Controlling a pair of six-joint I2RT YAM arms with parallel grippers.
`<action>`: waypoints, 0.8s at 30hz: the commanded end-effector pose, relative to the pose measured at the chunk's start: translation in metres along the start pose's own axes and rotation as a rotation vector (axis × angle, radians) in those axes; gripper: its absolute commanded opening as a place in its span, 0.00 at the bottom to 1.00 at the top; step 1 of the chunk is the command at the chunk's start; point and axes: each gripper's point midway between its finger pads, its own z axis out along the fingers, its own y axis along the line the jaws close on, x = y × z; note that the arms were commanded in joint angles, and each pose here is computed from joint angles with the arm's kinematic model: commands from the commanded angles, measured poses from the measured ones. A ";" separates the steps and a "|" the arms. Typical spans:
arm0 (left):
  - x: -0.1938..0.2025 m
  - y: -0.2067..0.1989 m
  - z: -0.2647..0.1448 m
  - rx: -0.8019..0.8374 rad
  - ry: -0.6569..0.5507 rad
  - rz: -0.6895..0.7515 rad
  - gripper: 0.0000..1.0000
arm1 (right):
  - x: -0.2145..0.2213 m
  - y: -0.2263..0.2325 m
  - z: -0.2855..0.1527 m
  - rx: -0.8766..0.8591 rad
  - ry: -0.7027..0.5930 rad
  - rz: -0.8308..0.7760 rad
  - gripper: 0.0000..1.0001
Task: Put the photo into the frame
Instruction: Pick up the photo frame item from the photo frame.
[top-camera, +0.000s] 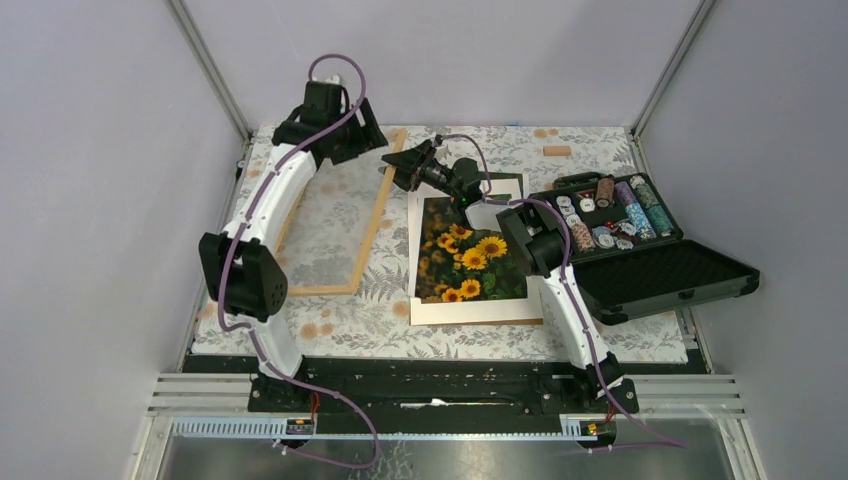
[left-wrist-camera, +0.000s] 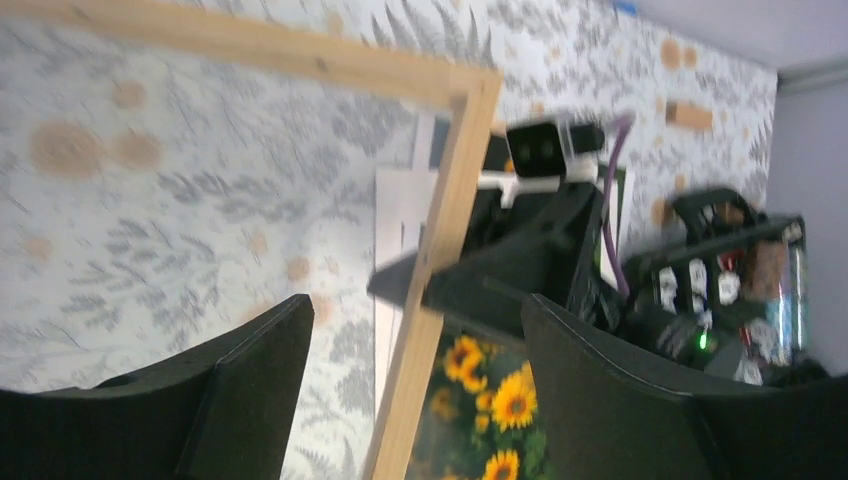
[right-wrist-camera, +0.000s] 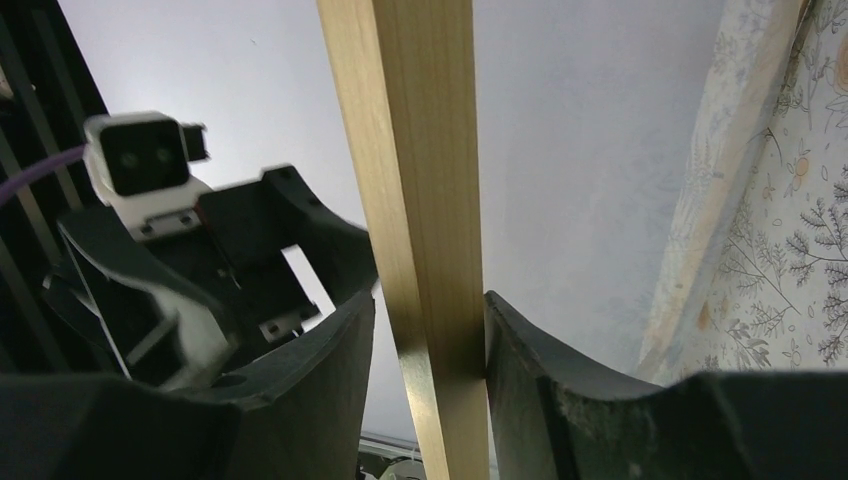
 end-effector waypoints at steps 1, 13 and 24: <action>-0.062 -0.010 0.005 -0.071 -0.198 0.013 0.81 | 0.033 0.078 0.008 -0.144 0.084 -0.150 0.48; -0.081 -0.042 0.047 -0.293 -0.349 0.280 0.48 | 0.034 0.072 0.007 -0.123 0.094 -0.162 0.46; -0.056 -0.037 0.073 -0.386 -0.321 0.391 0.43 | 0.034 0.068 0.007 -0.120 0.102 -0.160 0.45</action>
